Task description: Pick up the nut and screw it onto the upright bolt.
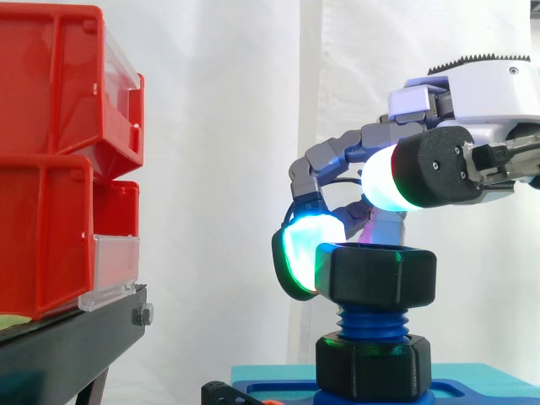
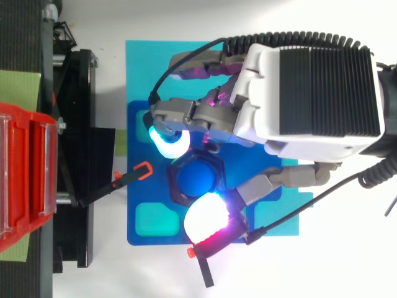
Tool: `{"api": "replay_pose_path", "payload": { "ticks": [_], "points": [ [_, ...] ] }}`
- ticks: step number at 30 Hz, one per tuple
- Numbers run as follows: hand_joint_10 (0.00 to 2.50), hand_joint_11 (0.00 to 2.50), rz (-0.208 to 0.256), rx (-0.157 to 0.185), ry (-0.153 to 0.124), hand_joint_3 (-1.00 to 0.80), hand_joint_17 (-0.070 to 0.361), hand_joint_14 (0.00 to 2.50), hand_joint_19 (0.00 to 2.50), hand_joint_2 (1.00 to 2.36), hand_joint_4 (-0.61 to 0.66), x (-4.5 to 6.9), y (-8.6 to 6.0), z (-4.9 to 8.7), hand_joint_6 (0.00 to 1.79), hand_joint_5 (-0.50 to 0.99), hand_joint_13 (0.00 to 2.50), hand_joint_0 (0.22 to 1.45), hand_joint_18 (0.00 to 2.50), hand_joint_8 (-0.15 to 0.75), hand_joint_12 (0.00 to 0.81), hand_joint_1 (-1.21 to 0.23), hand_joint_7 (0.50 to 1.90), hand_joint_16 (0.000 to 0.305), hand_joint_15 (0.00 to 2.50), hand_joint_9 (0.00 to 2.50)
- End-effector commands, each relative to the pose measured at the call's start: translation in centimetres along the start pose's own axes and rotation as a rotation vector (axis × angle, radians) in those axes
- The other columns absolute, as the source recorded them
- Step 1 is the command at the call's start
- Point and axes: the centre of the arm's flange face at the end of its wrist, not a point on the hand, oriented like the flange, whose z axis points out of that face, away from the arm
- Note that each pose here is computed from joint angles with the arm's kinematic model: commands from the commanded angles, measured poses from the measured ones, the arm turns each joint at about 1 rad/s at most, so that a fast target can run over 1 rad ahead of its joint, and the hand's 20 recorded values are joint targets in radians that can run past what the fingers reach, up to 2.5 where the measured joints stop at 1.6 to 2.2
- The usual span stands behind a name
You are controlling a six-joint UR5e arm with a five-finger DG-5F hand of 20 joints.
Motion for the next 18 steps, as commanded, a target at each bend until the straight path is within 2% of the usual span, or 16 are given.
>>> {"api": "replay_pose_path", "payload": {
  "ticks": [1, 6, 11, 18],
  "points": [
    [0.01, 0.36, 0.0, 0.003, 0.0, -0.5, 0.027, 0.0, 0.0, 1.0, 0.12, -0.1, -0.2, 0.0, 0.5, 0.05, 1.22, 0.51, 0.58, 0.25, 0.237, -0.4, 1.42, 0.012, 0.07, 1.52],
    [0.01, 0.37, 0.0, 0.009, -0.002, -0.5, 0.022, 0.0, 0.0, 1.0, 0.08, -0.2, -0.6, -0.1, 0.5, 0.08, 1.32, 0.52, 0.68, 0.205, 0.204, -0.41, 1.47, 0.01, 0.08, 1.72],
    [0.01, 0.4, 0.0, 0.014, -0.004, -0.5, 0.015, 0.0, 0.0, 1.0, 0.06, -0.4, -1.1, -0.1, 0.56, 0.09, 1.43, 0.52, 0.85, 0.172, 0.189, -0.4, 1.37, 0.007, 0.1, 1.88],
    [0.02, 0.44, 0.001, 0.018, -0.003, -0.5, 0.012, 0.0, 0.0, 1.0, 0.07, -0.6, -1.9, -0.3, 0.57, 0.09, 1.52, 0.51, 0.96, 0.189, 0.196, -0.39, 1.35, 0.005, 0.1, 1.97]
  ]
}}
